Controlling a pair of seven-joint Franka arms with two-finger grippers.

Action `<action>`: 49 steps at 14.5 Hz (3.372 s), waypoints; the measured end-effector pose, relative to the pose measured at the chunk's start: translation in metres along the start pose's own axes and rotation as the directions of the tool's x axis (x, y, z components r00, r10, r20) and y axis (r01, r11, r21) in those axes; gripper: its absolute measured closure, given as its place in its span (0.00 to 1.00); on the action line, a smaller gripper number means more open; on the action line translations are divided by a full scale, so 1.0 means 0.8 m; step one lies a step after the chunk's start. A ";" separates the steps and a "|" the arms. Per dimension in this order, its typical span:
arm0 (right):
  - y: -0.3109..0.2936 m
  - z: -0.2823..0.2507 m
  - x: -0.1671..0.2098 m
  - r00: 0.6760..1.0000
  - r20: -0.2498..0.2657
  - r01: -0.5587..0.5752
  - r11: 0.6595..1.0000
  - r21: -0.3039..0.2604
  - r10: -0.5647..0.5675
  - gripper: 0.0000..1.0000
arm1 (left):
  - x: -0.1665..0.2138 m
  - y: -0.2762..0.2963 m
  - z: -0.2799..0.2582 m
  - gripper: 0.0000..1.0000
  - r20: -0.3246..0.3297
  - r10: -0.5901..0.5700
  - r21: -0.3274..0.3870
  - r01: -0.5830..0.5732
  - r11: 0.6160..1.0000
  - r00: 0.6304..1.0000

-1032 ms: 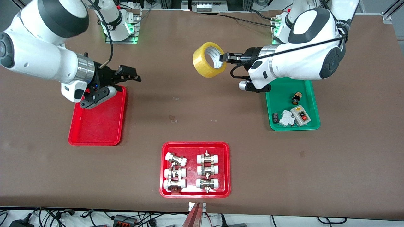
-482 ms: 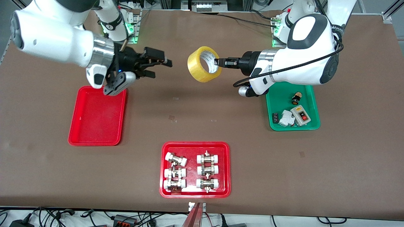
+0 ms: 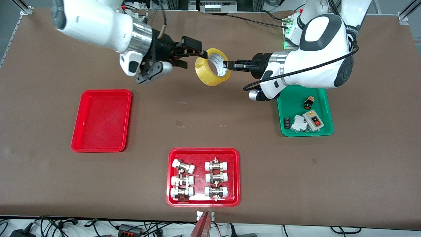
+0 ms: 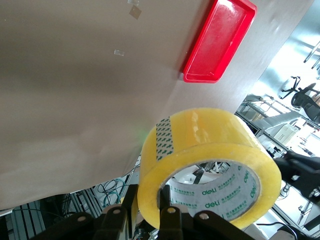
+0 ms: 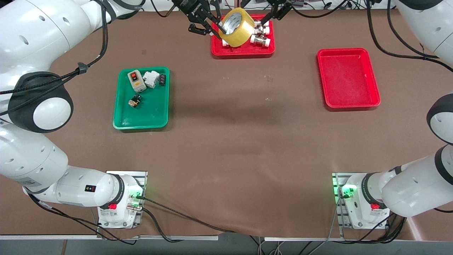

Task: Left arm passes tape to right arm into tray
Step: 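Close the right gripper on the tape roll's rim beside the left gripper, then open the left gripper and release the tape to the right gripper, then carry the tape over the empty red tray while the left gripper withdraws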

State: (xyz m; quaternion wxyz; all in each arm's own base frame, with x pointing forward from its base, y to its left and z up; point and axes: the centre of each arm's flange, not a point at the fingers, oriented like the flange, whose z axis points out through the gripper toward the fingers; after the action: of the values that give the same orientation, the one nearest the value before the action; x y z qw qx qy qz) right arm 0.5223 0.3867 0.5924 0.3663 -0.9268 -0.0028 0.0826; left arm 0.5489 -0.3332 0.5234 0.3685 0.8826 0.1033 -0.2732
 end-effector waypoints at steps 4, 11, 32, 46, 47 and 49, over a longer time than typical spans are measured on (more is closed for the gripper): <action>0.000 0.020 0.006 1.000 -0.005 -0.010 1.000 -0.001 0.010 0.00 | 0.000 0.000 -0.001 0.79 -0.002 0.000 -0.001 0.000 1.000 1.000; 0.018 0.044 0.021 0.999 0.022 -0.043 0.999 -0.016 0.043 0.00 | 0.000 0.000 -0.001 0.79 -0.003 0.000 -0.002 0.000 1.000 1.000; 0.026 0.030 0.023 0.988 0.124 -0.101 0.993 0.057 0.094 0.44 | 0.001 0.000 -0.001 0.79 -0.003 -0.001 -0.003 0.001 1.000 1.000; 0.028 0.032 0.023 0.986 0.134 -0.101 0.994 0.051 0.094 0.45 | 0.000 -0.018 -0.057 0.10 -0.053 0.024 0.127 -0.017 0.992 0.998; 0.029 0.033 0.023 0.986 0.135 -0.101 0.994 0.048 0.094 0.45 | -0.001 -0.027 -0.080 0.01 -0.072 0.031 0.182 -0.018 0.983 0.997; 0.042 0.036 0.030 0.985 0.136 -0.109 0.993 0.038 0.102 0.45 | -0.003 -0.055 -0.131 0.00 -0.103 0.080 0.282 -0.048 0.958 0.991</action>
State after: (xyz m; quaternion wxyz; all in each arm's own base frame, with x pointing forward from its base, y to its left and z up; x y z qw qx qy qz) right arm 0.5400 0.3833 0.5451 0.3811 -0.9096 0.0236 0.1639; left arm 0.5725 -0.2277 0.5595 0.2429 0.9426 0.0558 -0.2221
